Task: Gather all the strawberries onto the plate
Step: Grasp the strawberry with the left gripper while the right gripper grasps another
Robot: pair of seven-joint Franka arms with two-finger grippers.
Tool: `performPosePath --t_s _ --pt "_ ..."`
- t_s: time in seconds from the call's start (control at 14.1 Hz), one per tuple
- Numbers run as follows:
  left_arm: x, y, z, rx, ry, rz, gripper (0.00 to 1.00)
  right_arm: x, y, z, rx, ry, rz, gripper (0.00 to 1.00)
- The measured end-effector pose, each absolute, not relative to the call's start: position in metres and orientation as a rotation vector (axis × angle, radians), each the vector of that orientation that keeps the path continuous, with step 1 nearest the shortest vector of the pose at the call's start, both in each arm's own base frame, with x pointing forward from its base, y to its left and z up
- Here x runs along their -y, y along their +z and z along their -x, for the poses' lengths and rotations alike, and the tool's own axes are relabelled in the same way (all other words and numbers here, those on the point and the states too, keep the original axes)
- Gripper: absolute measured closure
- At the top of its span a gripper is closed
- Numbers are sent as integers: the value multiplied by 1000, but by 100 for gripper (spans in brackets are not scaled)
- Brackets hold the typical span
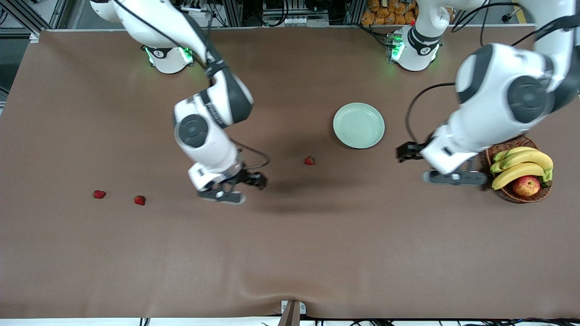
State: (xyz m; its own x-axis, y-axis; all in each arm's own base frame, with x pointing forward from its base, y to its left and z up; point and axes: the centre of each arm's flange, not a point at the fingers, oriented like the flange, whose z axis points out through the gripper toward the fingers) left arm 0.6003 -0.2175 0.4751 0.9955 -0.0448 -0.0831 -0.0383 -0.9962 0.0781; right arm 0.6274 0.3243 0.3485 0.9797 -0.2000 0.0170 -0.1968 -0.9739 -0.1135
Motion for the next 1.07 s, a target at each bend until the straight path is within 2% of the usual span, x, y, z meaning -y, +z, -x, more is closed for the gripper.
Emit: performPosePath --t_s 0.5,0.71,1.07 --pt "302 416 -586 77 -172 -3075 0 -129 350 -671 -142 -1 3168 0" --pt "327 394 -582 10 -193 -3035 0 -54 332 -674 -2 42 3176 0" --pt "384 350 -562 -98 -189 -3040 0 12 301 -675 295 76 3177 0"
